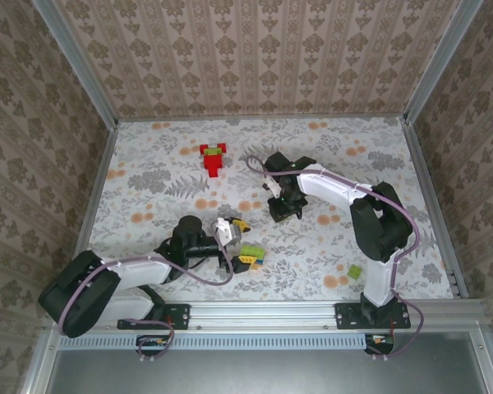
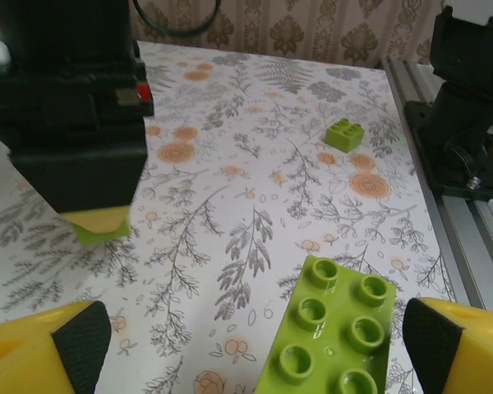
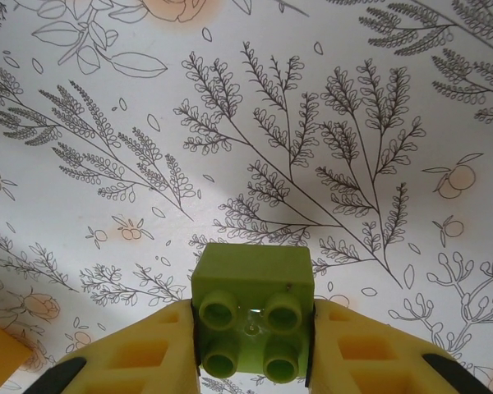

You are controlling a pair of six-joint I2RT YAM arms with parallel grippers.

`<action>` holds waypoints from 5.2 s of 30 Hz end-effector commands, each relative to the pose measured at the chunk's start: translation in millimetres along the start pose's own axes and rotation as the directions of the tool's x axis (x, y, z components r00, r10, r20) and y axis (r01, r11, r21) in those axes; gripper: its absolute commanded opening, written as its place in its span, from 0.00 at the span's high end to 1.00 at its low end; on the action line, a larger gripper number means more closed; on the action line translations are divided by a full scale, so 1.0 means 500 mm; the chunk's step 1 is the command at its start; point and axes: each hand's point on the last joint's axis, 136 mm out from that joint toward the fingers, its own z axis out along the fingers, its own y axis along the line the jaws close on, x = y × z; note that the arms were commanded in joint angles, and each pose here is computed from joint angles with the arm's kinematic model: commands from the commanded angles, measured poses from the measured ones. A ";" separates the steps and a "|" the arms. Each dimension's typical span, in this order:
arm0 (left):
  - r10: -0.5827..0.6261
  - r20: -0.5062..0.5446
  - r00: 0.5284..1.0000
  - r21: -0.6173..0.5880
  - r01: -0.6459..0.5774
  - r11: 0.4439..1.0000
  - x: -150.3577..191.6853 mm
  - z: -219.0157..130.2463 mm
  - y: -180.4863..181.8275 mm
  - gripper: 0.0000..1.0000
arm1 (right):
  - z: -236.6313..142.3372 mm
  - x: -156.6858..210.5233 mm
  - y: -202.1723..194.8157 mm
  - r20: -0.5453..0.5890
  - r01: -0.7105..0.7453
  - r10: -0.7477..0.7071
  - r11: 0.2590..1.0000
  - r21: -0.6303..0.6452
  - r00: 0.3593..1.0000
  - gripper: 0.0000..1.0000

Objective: Assemble a carrot with lego

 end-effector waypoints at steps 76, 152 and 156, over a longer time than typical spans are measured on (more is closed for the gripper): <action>0.055 -0.158 0.986 0.035 -0.050 0.998 0.084 0.052 -0.008 0.77 | -0.025 0.062 0.009 -0.009 -0.116 0.115 0.993 -0.011 0.993 0.78; 0.044 -0.221 0.974 0.017 -0.041 0.999 0.122 0.074 0.007 0.77 | -0.103 0.180 0.158 0.015 -0.362 0.362 0.929 0.077 0.932 0.78; 0.043 -0.227 0.973 0.017 -0.041 0.999 0.124 0.076 0.008 0.77 | -0.108 0.188 0.149 0.024 -0.379 0.378 0.921 0.092 0.925 0.78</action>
